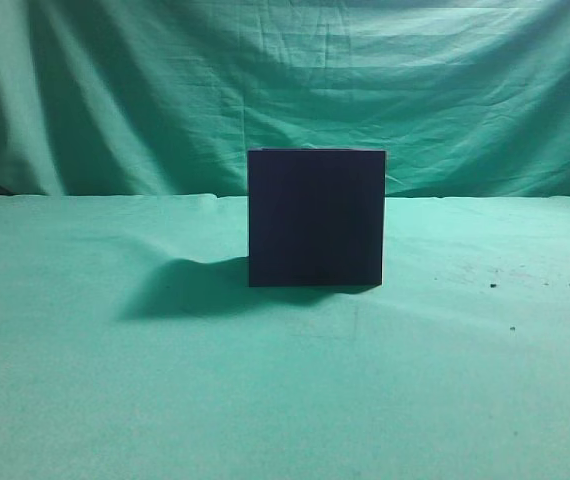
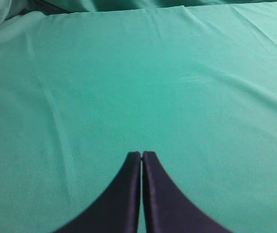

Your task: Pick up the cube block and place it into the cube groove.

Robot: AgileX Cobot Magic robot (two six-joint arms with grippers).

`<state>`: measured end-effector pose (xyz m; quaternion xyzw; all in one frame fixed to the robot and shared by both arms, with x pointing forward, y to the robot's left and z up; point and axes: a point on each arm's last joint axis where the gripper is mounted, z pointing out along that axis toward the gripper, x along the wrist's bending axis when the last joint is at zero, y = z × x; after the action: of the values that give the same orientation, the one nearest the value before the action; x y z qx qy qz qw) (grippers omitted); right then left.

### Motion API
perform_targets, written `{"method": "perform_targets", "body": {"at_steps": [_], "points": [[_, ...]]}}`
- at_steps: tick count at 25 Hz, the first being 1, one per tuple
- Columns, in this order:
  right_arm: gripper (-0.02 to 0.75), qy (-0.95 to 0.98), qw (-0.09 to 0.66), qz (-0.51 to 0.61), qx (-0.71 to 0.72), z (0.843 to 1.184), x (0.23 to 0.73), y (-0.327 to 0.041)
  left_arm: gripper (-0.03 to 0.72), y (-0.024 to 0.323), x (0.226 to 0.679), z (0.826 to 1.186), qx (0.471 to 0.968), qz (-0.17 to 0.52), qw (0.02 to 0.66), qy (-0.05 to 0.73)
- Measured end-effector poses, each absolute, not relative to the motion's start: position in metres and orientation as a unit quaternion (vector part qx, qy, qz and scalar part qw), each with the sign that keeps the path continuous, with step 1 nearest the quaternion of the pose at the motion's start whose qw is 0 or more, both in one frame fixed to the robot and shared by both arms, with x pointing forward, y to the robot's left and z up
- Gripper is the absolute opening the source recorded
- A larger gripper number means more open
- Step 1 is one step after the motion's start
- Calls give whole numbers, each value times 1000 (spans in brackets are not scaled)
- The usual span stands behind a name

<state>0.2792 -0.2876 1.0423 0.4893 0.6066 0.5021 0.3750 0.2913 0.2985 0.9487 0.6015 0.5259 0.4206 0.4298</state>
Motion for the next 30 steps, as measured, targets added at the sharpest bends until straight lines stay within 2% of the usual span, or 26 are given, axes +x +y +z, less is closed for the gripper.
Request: {"method": "perform_targets", "body": {"at_steps": [7,13,30], "points": [[0,588,392,467,531,981,285,-292,0,298,291,949,602,421,430,526],[0,591,380,433,564,945,290,-294,0,298,291,949,602,421,430,526],[0,590,387,437,558,944,291,-293,0,298,291,949,602,421,430,526]]}}
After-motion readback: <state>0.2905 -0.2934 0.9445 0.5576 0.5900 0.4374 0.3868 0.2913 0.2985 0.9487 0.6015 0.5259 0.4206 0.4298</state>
